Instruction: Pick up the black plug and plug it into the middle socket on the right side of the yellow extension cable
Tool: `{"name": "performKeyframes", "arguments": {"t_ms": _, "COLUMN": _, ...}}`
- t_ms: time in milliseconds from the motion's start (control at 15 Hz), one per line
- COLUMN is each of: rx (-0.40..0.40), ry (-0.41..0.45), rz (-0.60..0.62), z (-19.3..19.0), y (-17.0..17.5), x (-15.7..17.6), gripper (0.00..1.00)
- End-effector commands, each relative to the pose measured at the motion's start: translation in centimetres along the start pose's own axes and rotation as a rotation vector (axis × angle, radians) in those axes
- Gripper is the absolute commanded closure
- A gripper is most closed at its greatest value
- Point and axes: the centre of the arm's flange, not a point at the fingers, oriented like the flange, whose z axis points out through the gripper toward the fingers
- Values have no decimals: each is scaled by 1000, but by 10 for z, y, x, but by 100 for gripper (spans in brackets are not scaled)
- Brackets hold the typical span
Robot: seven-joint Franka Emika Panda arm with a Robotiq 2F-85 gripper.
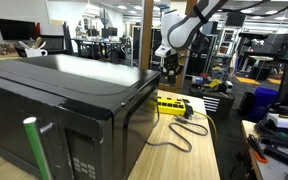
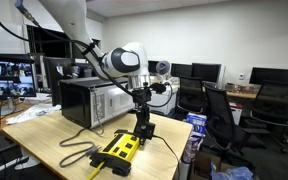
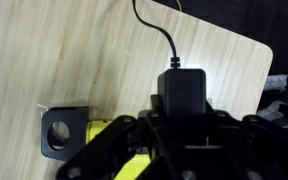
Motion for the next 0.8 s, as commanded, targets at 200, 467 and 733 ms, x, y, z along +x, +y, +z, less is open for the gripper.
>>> {"name": "performKeyframes", "arguments": {"t_ms": 200, "rx": -66, "ry": 31, "rz": -61, "z": -1, "y": -13, "x": 13, "gripper": 88}}
{"name": "performKeyframes", "arguments": {"t_ms": 467, "rx": -86, "ry": 46, "rz": -43, "z": 6, "y": -14, "x": 21, "gripper": 88}}
{"name": "performKeyframes", "arguments": {"t_ms": 733, "rx": -92, "ry": 49, "rz": -55, "z": 9, "y": -15, "x": 30, "gripper": 88}}
